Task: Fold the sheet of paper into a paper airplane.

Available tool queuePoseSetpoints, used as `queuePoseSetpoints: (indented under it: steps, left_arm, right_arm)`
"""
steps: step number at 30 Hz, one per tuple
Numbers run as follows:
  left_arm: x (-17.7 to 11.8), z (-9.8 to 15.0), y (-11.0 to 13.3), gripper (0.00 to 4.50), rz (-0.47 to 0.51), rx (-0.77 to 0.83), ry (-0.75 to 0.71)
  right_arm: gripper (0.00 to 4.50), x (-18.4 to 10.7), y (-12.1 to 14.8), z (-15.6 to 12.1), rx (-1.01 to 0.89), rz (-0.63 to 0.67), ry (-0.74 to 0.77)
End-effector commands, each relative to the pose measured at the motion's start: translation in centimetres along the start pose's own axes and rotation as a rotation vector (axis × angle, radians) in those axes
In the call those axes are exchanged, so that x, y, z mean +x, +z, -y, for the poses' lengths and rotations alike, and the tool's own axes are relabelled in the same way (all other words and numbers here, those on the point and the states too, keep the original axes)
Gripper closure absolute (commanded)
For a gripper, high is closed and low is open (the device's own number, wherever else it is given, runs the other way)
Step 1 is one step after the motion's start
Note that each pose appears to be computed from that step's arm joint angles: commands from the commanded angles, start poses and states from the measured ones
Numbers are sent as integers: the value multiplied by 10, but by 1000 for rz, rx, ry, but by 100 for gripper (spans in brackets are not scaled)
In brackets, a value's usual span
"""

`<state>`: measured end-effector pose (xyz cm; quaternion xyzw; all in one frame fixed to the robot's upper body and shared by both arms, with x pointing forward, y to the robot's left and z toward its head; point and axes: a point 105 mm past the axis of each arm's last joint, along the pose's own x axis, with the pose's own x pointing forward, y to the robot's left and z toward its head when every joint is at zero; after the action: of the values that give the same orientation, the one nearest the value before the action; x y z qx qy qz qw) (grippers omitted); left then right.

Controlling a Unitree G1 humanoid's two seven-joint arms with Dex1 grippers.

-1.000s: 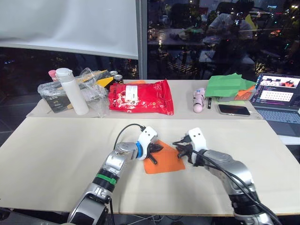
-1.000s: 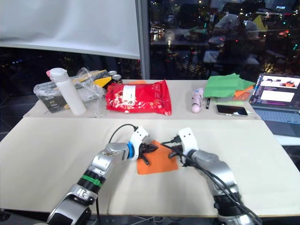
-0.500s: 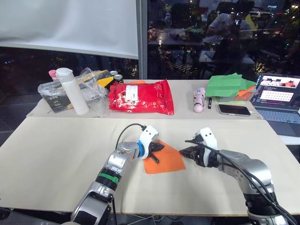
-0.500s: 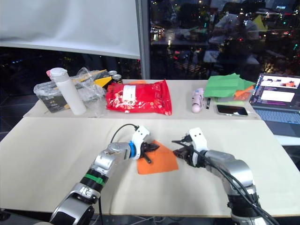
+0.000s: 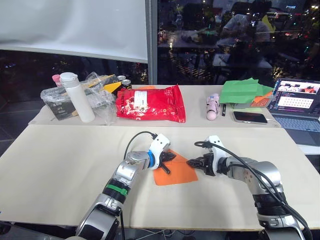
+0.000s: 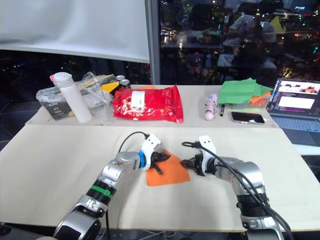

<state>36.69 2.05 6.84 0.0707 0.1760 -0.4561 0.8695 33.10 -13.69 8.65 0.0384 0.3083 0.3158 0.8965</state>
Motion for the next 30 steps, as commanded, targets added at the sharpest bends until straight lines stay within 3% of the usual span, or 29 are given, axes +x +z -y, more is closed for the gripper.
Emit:
queuePoseSetpoints:
  steps: [1,13,30]
  left_arm:
    - [0,-4,-19,450,-66,-19,29]
    - [0,-5,-18,450,-62,-19,34]
    - [1,-5,-17,450,-57,-17,37]
  right_arm:
    - [230,2,-3,-7,28,-17,56]
    - [230,2,-4,-18,95,-22,136]
    - [230,-3,21,-23,256,90,253]
